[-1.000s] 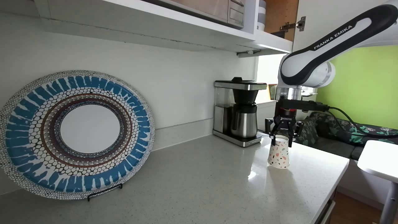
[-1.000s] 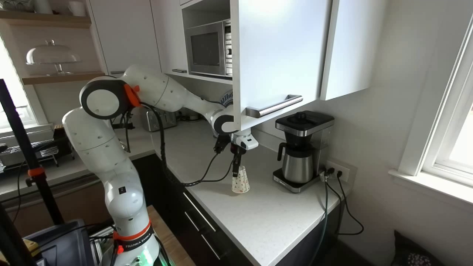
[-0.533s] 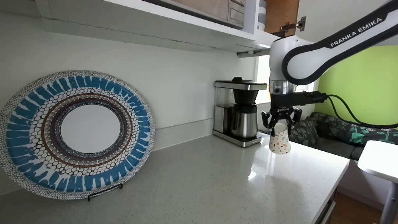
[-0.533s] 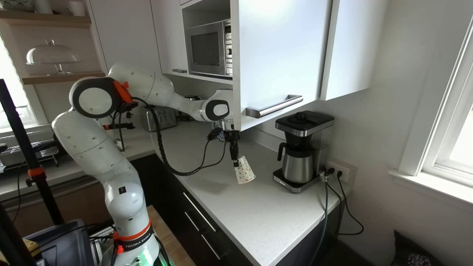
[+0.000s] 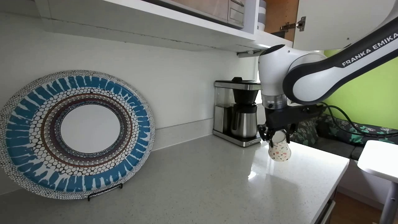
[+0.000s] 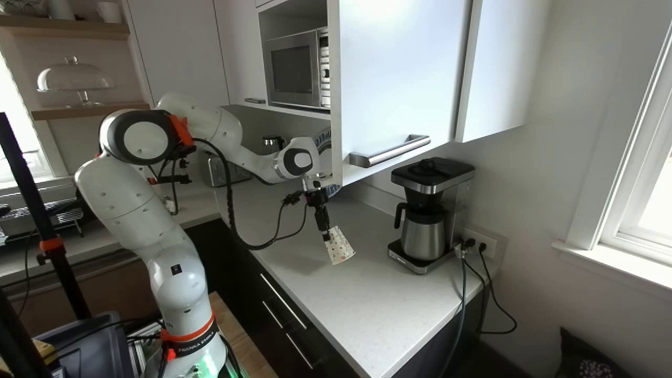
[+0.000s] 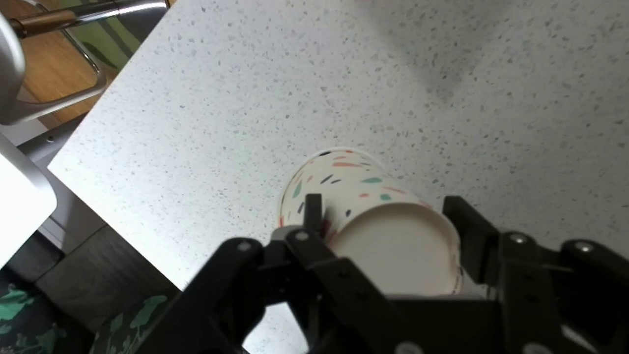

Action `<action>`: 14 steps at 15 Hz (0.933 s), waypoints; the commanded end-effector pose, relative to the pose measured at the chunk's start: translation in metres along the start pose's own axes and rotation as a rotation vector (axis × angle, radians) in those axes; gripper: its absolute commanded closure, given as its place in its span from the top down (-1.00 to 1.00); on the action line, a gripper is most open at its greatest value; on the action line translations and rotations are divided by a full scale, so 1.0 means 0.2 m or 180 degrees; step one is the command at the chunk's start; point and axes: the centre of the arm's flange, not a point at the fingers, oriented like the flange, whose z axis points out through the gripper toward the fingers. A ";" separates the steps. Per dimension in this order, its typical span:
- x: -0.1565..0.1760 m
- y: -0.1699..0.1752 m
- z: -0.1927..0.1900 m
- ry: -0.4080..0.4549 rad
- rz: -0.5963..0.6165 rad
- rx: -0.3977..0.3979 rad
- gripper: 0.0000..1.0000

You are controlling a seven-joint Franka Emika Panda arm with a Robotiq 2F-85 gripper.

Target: Place the coffee cup upright then put it in the open upper cabinet.

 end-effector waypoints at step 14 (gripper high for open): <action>-0.08 0.02 0.19 0.0153 0.0088 -0.0119 0.99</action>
